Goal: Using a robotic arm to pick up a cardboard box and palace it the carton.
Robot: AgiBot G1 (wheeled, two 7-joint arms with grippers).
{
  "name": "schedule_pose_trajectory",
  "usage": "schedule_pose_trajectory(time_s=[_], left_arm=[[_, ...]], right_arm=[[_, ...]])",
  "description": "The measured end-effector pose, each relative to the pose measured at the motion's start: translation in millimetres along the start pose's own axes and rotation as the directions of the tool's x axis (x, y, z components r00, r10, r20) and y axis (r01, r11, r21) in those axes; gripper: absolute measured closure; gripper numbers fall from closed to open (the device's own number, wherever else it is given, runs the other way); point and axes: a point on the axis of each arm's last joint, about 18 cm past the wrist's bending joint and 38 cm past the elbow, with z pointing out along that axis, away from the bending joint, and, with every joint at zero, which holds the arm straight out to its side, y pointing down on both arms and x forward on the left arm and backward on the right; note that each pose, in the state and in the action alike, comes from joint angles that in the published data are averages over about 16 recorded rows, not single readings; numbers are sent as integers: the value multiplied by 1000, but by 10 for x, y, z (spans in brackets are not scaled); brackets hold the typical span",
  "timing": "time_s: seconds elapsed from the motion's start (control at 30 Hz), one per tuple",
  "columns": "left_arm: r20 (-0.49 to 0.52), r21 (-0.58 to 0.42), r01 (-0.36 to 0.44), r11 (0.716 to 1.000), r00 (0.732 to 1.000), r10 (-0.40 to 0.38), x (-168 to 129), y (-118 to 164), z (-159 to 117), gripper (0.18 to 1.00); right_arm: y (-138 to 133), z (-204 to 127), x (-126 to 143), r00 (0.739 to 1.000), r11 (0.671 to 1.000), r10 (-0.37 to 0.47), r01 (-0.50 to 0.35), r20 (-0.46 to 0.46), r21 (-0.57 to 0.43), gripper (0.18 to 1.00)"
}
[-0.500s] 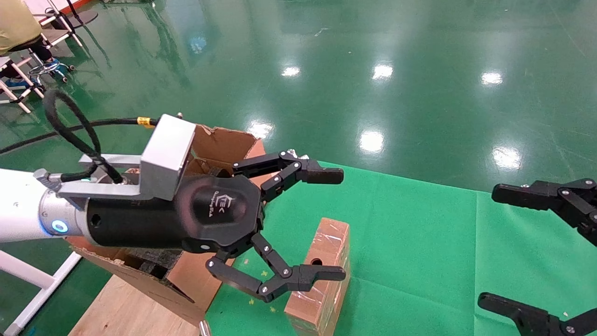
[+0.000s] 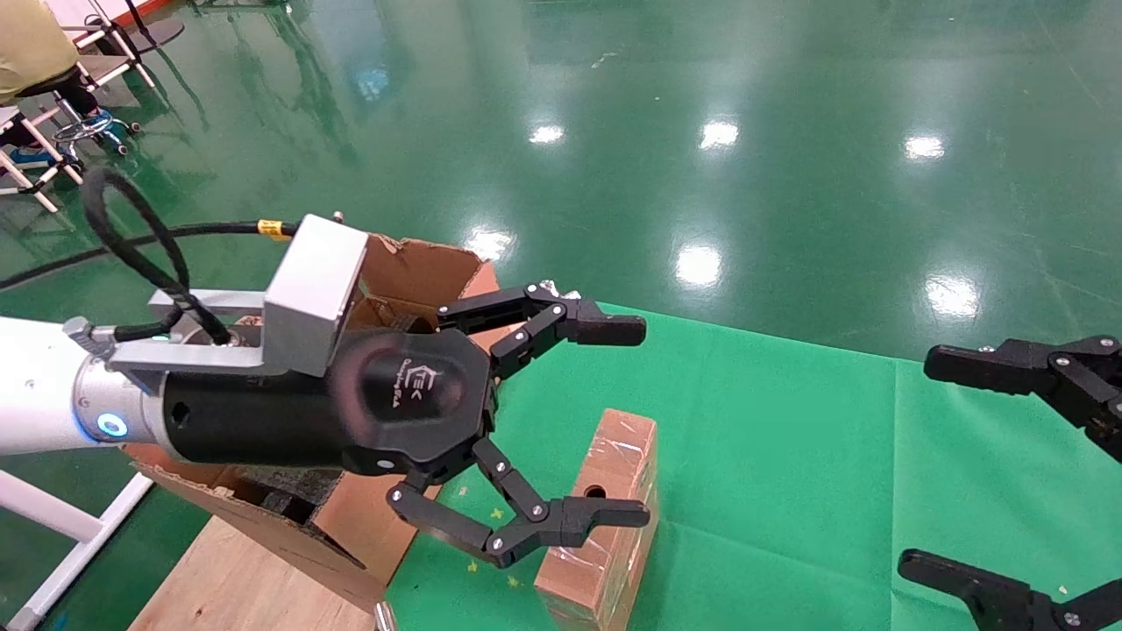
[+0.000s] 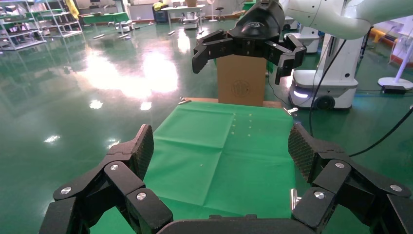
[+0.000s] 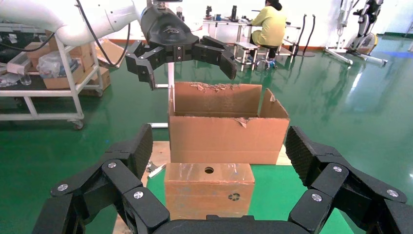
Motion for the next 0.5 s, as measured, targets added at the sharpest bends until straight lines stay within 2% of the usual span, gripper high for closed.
schedule_pose_trajectory(time_s=[0.23,0.5], left_arm=[[-1,-2,6,1000,1000,-6,-1,5,4,183],[3,-53,77,996,997,-76,-55,31,43,183]], right_arm=[[0,0,0,1000,1000,0,0,0,0,184],[0,0,0,1000,1000,0,0,0,0,219]])
